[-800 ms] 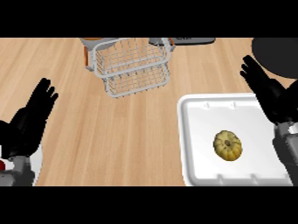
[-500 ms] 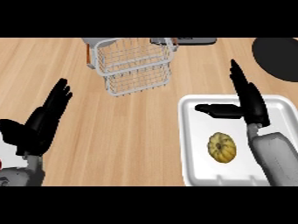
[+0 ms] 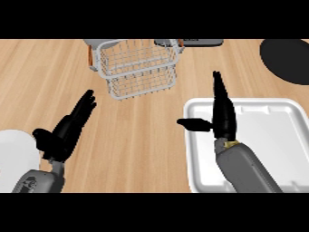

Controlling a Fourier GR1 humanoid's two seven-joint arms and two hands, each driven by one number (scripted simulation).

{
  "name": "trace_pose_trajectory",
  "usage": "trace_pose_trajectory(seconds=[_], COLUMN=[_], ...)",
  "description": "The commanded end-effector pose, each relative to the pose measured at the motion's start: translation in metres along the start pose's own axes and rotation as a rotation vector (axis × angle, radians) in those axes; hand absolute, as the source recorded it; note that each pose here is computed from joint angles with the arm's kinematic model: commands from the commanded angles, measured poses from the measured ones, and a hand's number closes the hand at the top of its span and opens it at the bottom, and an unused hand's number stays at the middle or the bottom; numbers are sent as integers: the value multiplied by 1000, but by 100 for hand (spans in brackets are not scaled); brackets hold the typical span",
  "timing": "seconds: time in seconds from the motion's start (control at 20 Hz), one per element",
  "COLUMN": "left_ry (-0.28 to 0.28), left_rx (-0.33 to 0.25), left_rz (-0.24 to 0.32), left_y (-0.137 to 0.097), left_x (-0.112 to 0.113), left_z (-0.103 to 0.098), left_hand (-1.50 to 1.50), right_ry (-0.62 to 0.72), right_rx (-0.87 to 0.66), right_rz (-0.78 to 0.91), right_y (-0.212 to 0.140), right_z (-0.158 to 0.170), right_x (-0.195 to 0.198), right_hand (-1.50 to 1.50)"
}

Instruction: Pick the squash from the tray and place it in the tiered basket

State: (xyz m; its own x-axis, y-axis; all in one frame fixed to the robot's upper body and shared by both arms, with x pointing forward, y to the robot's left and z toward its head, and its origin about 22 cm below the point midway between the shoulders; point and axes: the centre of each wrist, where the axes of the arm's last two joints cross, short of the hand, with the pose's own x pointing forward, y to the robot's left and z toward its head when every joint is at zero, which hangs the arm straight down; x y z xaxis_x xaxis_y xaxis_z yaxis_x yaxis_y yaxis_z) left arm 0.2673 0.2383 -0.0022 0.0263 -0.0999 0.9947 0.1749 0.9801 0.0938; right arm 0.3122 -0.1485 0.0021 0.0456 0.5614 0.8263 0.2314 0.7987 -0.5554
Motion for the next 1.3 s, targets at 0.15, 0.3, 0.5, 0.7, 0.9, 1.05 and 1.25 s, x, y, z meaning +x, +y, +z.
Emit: trace_pose_trajectory(seconds=[0.15, 0.3, 0.5, 0.7, 0.9, 1.05, 1.25], left_ry=[29, 22, 15, 15, 21, 8, 11], left_rx=[-7, 6, -2, -18, 1, -1, -2], left_rz=[4, -10, 1, -6, 4, -18, -19], left_y=[-10, -2, 4, -2, -1, 9, 10], left_x=[-21, -15, -12, -15, -19, -9, -20], left_z=[9, 4, 6, 4, 7, 1, 10], left_hand=[0, 0, 0, 0, 0, 0, 0], right_ry=[12, 118, 276, 364, 435, 468, 479], right_rx=[19, 107, 252, 367, 415, 403, 373], right_rz=[401, 671, 976, 1147, 1189, 1202, 1209], right_y=[-2, -2, 14, 31, 42, 43, 36], right_z=[-17, -19, -12, -5, 6, 10, 11], right_x=[50, 43, 48, 97, 133, 136, 149], right_hand=[-150, -150, -150, -150, -150, -150, -150])
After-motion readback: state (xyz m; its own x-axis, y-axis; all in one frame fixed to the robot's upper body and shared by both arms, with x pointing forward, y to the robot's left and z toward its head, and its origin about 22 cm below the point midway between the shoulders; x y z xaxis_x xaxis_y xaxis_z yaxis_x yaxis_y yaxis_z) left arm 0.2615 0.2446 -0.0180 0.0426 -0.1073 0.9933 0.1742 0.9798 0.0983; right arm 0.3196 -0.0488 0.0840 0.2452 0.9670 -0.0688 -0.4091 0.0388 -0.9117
